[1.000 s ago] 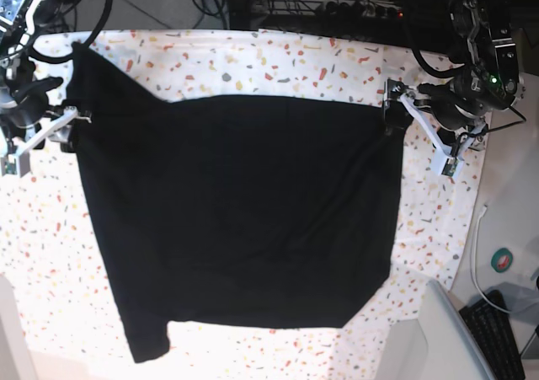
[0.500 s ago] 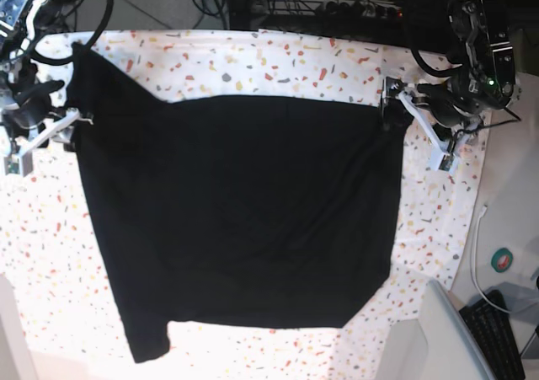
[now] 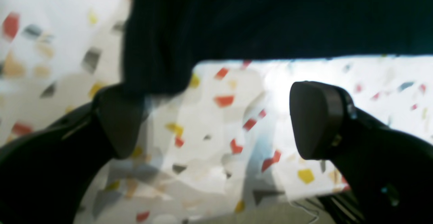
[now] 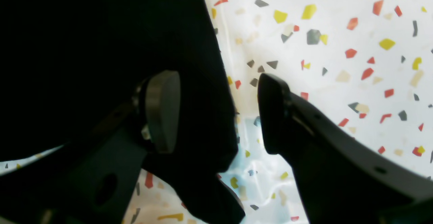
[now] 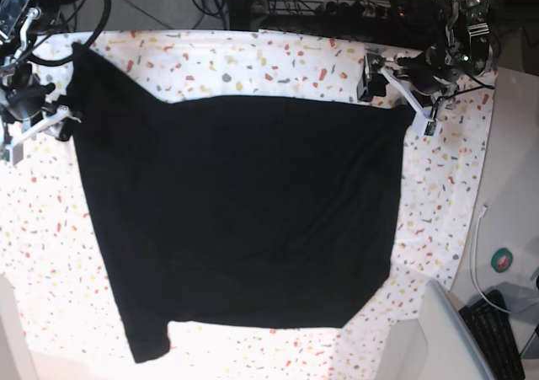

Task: Layout the t-shirt on the table in an organized manner, then fold the t-shirt properly
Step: 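Pull the shirt shoulders with both grippers to straighten the body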

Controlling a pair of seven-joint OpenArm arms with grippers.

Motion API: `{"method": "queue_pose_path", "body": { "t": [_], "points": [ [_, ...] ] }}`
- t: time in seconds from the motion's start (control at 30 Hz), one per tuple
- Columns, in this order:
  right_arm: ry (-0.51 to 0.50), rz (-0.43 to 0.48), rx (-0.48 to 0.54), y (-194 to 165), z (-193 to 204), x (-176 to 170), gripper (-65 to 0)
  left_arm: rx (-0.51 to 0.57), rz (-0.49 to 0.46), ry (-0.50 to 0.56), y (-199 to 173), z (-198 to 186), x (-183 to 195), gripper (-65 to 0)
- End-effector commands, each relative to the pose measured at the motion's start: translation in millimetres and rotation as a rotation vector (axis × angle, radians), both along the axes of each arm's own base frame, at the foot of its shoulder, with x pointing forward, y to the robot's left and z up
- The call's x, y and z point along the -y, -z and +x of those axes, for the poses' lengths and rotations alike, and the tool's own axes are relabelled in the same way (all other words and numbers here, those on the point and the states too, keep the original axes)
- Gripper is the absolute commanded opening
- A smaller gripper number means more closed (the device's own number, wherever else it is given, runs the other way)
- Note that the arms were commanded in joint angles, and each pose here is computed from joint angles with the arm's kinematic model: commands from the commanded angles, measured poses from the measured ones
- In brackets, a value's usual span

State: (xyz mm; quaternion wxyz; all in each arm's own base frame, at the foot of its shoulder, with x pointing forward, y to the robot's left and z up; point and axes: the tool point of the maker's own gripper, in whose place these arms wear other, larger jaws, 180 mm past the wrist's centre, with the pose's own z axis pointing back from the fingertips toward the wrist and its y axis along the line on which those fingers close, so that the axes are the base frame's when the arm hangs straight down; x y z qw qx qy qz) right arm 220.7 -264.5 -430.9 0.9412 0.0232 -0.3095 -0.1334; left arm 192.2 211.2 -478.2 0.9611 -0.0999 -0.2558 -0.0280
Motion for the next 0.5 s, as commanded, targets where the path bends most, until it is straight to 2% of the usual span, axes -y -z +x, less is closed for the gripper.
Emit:
{"method": "queue_pose_path", "body": {
  "t": [0.0,0.23,0.4,0.47],
  "points": [
    [0.001,-0.018,0.042,-11,9,5,-30.3,0.004,-0.011,-0.011,0,1,0,0.0],
    [-0.002,-0.013,0.035,-8,7,5,-30.2,0.012,-0.056,-0.041,4,11,13,0.0],
    [0.002,-0.004,0.002,4,2,11,-30.2,0.028,-0.080,-0.066,4,20,17,0.0],
    [0.022,0.017,0.023,11,8,14,-30.2,0.031,-0.090,-0.080,4,23,19,0.0]
  ]
}}
